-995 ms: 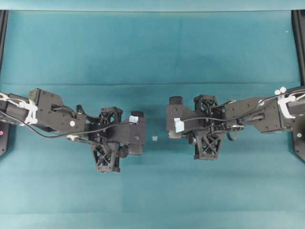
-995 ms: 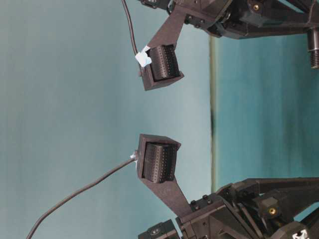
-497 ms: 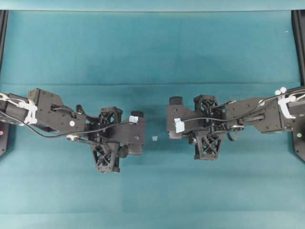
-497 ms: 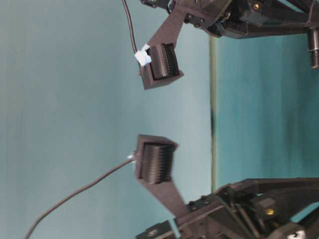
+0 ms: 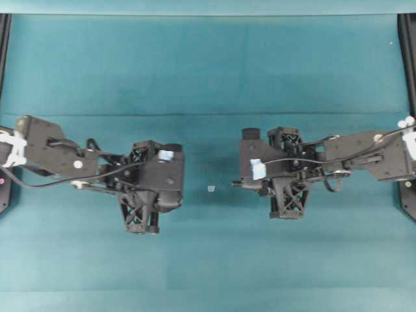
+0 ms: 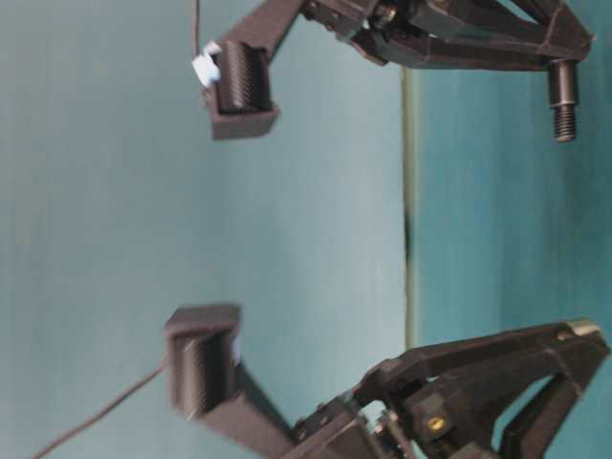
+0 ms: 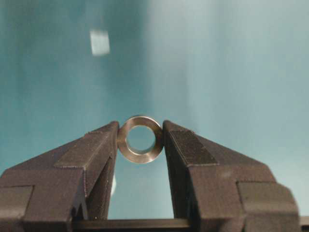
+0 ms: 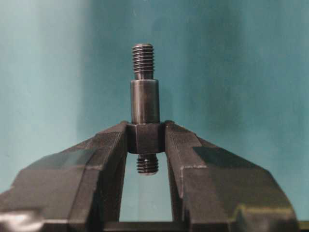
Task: Insert the washer onto the shaft with both hands.
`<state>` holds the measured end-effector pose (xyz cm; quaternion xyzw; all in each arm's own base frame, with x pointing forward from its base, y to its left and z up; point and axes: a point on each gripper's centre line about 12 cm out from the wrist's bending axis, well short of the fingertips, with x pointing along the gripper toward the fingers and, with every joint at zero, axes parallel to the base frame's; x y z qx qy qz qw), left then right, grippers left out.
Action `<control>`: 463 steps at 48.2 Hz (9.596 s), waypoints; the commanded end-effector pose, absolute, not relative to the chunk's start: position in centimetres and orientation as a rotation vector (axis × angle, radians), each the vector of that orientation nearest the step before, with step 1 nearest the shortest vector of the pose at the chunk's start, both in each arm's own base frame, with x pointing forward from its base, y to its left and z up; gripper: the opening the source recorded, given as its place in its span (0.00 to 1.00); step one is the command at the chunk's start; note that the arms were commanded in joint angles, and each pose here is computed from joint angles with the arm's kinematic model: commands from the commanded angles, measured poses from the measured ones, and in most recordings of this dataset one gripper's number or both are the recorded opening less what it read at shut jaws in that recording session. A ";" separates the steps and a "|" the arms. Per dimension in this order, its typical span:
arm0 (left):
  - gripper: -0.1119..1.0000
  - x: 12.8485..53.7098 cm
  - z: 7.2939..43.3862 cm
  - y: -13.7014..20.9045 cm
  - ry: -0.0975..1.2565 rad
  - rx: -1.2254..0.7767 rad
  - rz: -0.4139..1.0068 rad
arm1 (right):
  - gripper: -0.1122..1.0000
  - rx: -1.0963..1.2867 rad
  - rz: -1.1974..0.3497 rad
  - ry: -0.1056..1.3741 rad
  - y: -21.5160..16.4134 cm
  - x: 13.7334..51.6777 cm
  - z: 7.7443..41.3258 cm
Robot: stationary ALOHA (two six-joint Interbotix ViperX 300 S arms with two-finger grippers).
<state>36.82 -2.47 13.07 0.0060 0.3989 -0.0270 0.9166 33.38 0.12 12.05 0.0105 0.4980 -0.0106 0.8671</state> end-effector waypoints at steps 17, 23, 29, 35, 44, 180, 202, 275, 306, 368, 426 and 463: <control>0.43 36.4 15.6 -2.5 0.561 -0.004 -0.064 | 0.10 0.092 -0.008 0.734 1.1 32.0 14.0; 0.43 36.3 16.4 -2.6 0.461 -0.015 -0.068 | 0.10 0.132 -0.005 0.652 1.6 31.4 14.3; 0.43 36.1 17.0 -2.6 0.395 -0.022 -0.070 | 0.10 0.174 0.002 0.593 2.1 30.6 14.5; 0.43 36.2 17.4 -2.6 0.355 -0.042 -0.069 | 0.10 0.197 0.029 0.563 3.0 29.6 14.3; 0.43 36.5 17.3 -2.7 0.307 -0.087 -0.066 | 0.10 0.240 0.054 0.533 4.0 29.0 13.9; 0.43 41.8 15.0 -4.5 0.259 -0.177 -0.091 | 0.10 0.303 0.057 0.338 4.1 32.8 12.8; 0.43 42.3 14.4 -4.5 0.281 -0.174 -0.089 | 0.10 0.302 0.056 0.340 4.1 32.8 12.8; 0.59 43.5 14.4 -4.6 0.321 -0.171 -0.083 | 0.10 0.299 0.047 0.355 3.9 32.8 12.6; 0.87 42.3 15.5 -4.5 0.400 -0.163 -0.073 | 0.10 0.291 0.048 0.355 3.9 32.8 12.6; 0.87 30.6 20.4 -3.2 0.536 -0.138 -0.057 | 0.10 0.289 0.047 0.366 3.9 33.0 12.5; 0.87 30.6 20.3 -3.2 0.539 -0.139 -0.056 | 0.10 0.288 0.048 0.369 3.9 33.2 12.6; 0.87 30.6 20.2 -3.1 0.542 -0.141 -0.054 | 0.10 0.288 0.047 0.370 3.9 33.2 12.5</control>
